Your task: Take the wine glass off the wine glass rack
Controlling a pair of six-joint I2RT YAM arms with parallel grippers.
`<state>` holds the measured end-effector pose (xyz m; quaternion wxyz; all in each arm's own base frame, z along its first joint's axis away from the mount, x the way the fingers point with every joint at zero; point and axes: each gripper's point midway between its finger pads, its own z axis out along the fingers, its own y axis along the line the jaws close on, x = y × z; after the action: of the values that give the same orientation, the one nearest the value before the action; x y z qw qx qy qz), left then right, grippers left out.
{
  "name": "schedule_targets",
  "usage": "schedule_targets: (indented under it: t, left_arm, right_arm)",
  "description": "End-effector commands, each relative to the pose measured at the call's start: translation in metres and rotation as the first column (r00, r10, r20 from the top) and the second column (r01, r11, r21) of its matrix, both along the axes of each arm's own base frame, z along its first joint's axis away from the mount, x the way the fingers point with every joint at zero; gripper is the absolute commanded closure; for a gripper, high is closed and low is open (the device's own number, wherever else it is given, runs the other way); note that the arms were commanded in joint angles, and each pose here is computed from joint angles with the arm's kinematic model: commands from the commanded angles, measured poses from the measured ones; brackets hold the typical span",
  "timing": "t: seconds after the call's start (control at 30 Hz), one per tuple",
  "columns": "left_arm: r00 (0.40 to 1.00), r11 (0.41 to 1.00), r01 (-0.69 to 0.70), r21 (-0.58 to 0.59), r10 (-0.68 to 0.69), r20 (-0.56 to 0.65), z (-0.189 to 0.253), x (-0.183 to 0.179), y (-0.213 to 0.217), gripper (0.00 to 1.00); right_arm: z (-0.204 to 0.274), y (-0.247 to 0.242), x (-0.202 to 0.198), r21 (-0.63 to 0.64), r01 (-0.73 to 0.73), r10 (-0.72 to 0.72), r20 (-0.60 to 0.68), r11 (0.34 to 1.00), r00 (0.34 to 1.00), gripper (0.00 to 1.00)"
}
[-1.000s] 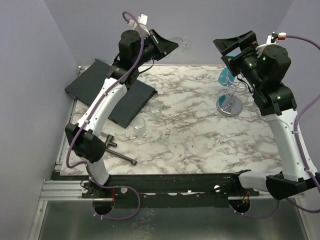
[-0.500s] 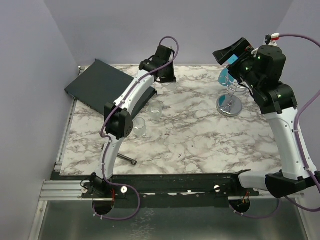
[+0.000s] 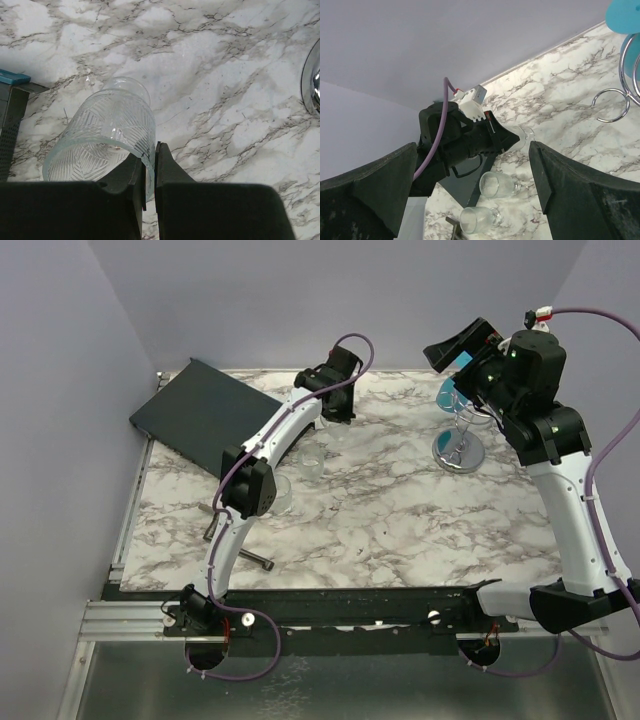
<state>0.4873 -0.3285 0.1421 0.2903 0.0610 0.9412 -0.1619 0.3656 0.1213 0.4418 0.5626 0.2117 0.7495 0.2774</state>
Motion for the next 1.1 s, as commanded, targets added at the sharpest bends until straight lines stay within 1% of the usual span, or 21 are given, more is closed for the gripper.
schedule_targets:
  t: [0.0, 0.2, 0.47, 0.6, 0.73, 0.8, 0.9, 1.07]
  left_arm:
    - [0.998, 0.998, -0.014, 0.055, 0.01, 0.063, 0.012, 0.009, 0.009, 1.0]
    - [0.999, 0.996, -0.002, 0.085, -0.002, 0.054, 0.005, 0.005, 0.009, 1.0]
    - [0.999, 0.994, 0.005, 0.109, -0.01, 0.043, -0.003, 0.004, 0.009, 0.92]
    - [0.999, 0.993, 0.005, 0.116, -0.011, 0.045, -0.005, 0.004, 0.009, 0.84]
    - [0.999, 0.993, 0.007, 0.119, -0.013, 0.047, -0.005, 0.004, 0.008, 0.68]
    - [0.998, 0.993, 0.004, 0.12, -0.011, 0.057, -0.002, 0.005, 0.007, 0.62]
    - [0.997, 0.994, 0.002, 0.112, -0.01, 0.07, 0.004, 0.007, 0.007, 0.58]
    - [0.996, 0.996, 0.006, 0.092, -0.014, 0.09, 0.017, 0.006, 0.004, 0.54]
  right_arm:
    - [-0.013, -0.002, 0.001, -0.032, 0.01, -0.011, -0.034, 0.999, 0.999, 0.0]
    - [-0.016, -0.002, 0.003, -0.035, 0.01, -0.011, -0.042, 0.999, 0.999, 0.0]
    - [-0.021, -0.003, 0.004, -0.042, 0.02, -0.022, -0.055, 0.999, 0.998, 0.0]
    - [-0.022, -0.004, 0.005, -0.048, 0.025, -0.027, -0.059, 0.999, 0.998, 0.0]
    - [-0.024, -0.006, 0.006, -0.054, 0.033, -0.037, -0.062, 0.998, 0.997, 0.0]
    - [-0.022, -0.007, 0.005, -0.054, 0.036, -0.039, -0.058, 0.998, 0.998, 0.0]
    - [-0.023, -0.007, 0.007, -0.06, 0.037, -0.041, -0.059, 0.998, 0.997, 0.0]
    - [-0.026, -0.007, 0.011, -0.073, 0.041, -0.045, -0.066, 0.996, 0.997, 0.0]
